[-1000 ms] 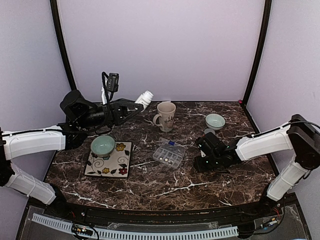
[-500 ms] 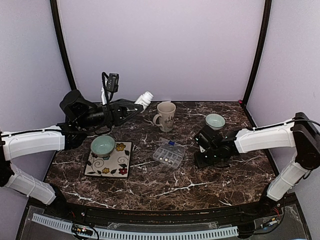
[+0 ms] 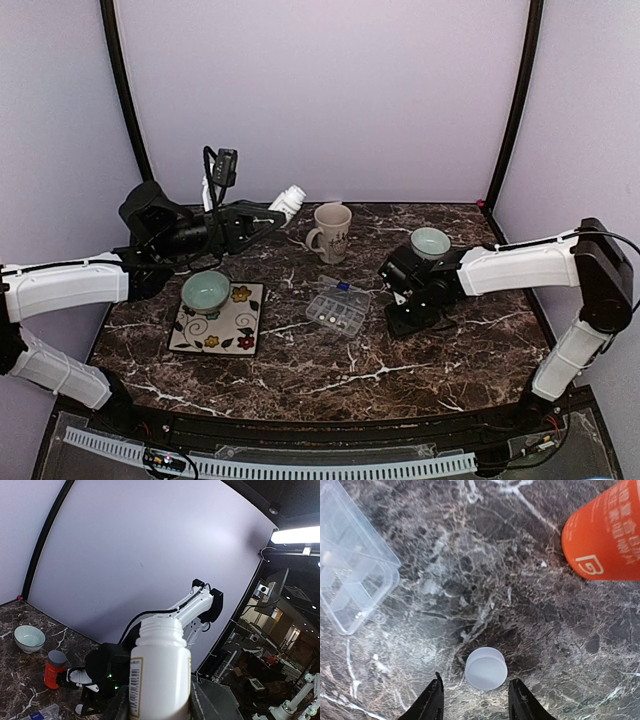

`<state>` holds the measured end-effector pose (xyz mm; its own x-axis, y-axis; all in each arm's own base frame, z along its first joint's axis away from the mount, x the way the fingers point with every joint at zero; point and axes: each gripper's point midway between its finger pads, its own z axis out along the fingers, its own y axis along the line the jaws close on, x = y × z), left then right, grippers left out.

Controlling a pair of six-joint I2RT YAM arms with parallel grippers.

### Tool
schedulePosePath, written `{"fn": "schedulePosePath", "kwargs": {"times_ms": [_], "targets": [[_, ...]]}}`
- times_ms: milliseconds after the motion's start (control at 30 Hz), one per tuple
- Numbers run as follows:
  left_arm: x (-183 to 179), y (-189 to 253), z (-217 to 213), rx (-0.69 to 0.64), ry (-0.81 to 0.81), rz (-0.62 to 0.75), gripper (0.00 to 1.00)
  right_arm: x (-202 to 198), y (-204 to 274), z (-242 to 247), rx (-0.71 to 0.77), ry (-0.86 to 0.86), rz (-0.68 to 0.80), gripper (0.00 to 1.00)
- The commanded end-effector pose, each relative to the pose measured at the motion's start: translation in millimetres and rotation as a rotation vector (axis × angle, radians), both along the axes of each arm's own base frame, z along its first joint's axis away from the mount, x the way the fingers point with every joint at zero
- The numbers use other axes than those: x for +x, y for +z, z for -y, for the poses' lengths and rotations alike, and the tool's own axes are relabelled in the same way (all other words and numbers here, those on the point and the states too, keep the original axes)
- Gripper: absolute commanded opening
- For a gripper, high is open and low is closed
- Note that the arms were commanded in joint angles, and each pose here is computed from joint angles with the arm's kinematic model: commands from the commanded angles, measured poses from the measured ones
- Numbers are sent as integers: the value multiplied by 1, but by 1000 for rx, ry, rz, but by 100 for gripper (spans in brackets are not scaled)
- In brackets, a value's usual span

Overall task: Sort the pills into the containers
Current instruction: Pick up the lid of the pill bottle from the center of the board.

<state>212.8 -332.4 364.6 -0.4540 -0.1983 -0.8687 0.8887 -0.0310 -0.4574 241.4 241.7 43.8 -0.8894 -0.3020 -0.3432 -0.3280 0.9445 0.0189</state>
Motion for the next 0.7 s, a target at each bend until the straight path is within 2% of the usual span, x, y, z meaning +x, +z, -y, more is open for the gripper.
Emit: {"fn": "schedulePosePath", "kwargs": {"times_ms": [0,667], "targets": [[-9,12,-8,-24,-3,50,0,-4,-5,-1,-30,16,-41,44],[-7,11,-7,-21,-5,47,0,5,-13,3,-25,4,-65,44]]}}
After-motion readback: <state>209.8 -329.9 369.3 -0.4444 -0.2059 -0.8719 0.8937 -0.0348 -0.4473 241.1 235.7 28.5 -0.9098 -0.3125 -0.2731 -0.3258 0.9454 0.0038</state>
